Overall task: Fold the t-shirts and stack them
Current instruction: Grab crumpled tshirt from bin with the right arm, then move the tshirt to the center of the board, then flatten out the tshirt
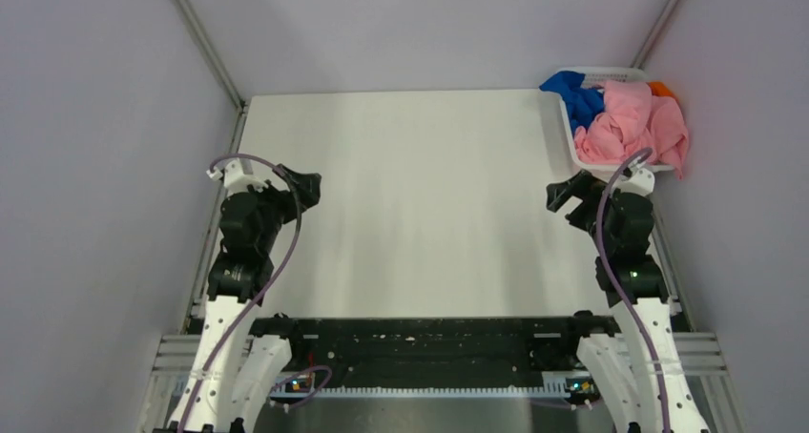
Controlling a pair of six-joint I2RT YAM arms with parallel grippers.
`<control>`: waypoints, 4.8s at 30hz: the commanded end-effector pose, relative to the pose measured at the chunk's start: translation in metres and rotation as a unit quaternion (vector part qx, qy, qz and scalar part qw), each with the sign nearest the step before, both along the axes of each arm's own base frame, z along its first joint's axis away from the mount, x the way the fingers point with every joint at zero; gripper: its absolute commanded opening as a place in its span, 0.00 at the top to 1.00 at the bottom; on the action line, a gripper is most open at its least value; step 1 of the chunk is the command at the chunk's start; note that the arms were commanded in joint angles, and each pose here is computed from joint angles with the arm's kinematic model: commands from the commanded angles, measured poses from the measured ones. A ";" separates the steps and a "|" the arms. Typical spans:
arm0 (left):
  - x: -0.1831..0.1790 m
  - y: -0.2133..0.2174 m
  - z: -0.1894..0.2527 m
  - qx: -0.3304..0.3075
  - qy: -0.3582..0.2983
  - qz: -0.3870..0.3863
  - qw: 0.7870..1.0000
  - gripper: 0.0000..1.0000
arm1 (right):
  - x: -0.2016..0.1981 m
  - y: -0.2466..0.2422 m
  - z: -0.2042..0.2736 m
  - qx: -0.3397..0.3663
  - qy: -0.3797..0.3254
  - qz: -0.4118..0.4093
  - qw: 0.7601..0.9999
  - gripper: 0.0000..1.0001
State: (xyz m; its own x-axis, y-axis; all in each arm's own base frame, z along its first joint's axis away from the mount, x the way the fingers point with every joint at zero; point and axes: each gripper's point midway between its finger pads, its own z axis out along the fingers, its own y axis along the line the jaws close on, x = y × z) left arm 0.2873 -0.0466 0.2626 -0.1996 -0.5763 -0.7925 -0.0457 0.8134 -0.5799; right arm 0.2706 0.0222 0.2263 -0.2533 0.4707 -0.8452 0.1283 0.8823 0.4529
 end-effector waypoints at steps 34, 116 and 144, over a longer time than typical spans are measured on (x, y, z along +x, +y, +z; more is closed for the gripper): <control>0.067 -0.002 -0.014 -0.009 0.004 0.011 1.000 0.01 | 0.227 -0.209 -0.056 -0.155 0.251 -0.202 0.934 0.25; 0.010 0.048 -0.130 -0.027 0.274 0.165 0.947 0.01 | -0.098 0.342 -0.136 -0.265 0.206 0.500 0.798 0.20; 0.007 0.036 -0.156 -0.030 0.332 0.133 0.934 0.01 | -0.021 0.111 -0.151 -0.232 0.320 0.123 0.910 1.00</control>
